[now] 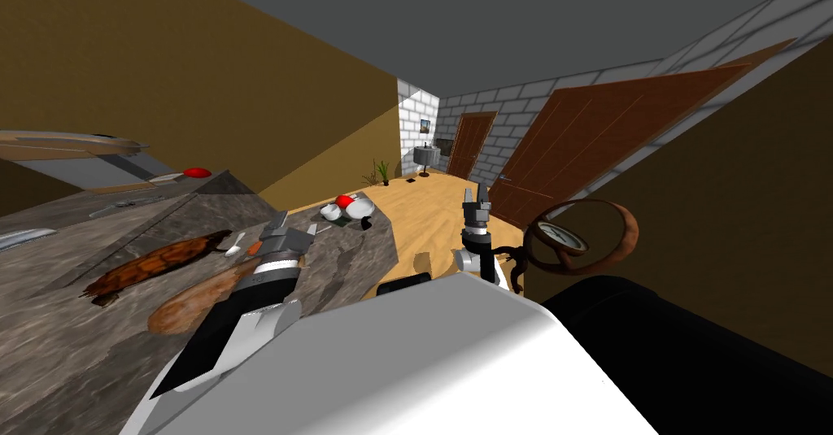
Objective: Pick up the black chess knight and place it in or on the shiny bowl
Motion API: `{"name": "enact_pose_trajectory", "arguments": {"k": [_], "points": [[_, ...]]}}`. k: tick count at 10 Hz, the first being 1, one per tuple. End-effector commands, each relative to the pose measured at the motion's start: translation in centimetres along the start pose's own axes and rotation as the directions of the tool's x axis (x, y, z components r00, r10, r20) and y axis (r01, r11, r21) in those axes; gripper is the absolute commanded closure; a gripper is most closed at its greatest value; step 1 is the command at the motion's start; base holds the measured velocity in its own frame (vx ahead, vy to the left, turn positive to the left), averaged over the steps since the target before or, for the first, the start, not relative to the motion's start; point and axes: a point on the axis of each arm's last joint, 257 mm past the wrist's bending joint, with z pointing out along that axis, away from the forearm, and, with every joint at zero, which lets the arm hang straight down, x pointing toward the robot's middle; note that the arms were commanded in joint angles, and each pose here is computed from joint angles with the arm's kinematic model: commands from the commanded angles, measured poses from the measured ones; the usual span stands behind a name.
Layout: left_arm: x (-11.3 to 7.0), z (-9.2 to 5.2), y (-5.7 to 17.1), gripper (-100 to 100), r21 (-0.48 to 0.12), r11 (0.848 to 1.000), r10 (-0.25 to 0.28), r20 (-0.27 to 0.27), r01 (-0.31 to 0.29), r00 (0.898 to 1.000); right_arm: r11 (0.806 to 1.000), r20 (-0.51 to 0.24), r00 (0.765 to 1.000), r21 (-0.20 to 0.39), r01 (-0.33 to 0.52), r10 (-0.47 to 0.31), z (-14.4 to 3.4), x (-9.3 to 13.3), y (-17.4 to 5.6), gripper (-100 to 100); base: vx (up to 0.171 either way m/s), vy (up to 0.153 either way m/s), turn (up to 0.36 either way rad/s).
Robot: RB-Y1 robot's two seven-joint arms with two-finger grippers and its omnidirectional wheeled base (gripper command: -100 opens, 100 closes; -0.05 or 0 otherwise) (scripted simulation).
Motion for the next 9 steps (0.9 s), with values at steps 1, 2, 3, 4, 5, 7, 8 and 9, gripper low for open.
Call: {"name": "enact_pose_trajectory", "arguments": {"k": [1,2,3,4,5,7,8,9], "points": [[-0.4,0.0,0.6,-100,-0.030,0.999,-0.011,0.009,0.012,1.000,1.000,0.000,1.000,0.000,0.000,0.000,0.0,0.0,0.0,0,0.044,-0.036,-0.027],[-1.0,-0.1,1.3,-100,-0.062,0.998,-0.031,0.022,0.032,0.999,1.000,0.000,1.000,0.000,0.000,0.000,0.0,0.0,0.0,0,0.050,-0.040,-0.067],[-1.0,-0.2,1.6,-100,-0.074,0.997,-0.031,0.025,0.033,0.999,1.000,0.000,1.000,0.000,0.000,0.000,0.0,0.0,0.0,0,0.040,-0.033,-0.026],[-1.6,-0.4,2.3,-100,-0.109,0.993,-0.051,0.041,0.055,0.998,1.000,0.000,1.000,0.000,0.000,0.000,0.0,0.0,0.0,0,0.055,-0.040,-0.055],[-1.7,-0.4,2.6,-100,-0.119,0.991,-0.050,0.043,0.055,0.998,1.000,0.000,1.000,0.000,0.000,0.000,0.0,0.0,0.0,0,0.046,-0.040,-0.032],[-2.3,-0.7,3.6,-100,-0.163,0.983,-0.069,0.064,0.079,0.996,1.000,0.000,1.000,0.000,0.000,0.000,0.0,0.0,0.0,0,0.043,-0.044,-0.046],[-2.9,-0.9,4.1,-100,-0.190,0.977,-0.088,0.082,0.102,0.993,1.000,0.000,1.000,0.000,0.000,0.000,0.0,0.0,0.0,0,0.046,-0.041,-0.084],[-3.0,-1.0,4.6,-100,-0.207,0.973,-0.087,0.087,0.103,0.992,1.000,0.000,1.000,0.000,0.000,0.000,0.0,0.0,0.0,0,0.042,-0.030,-0.025]]}}
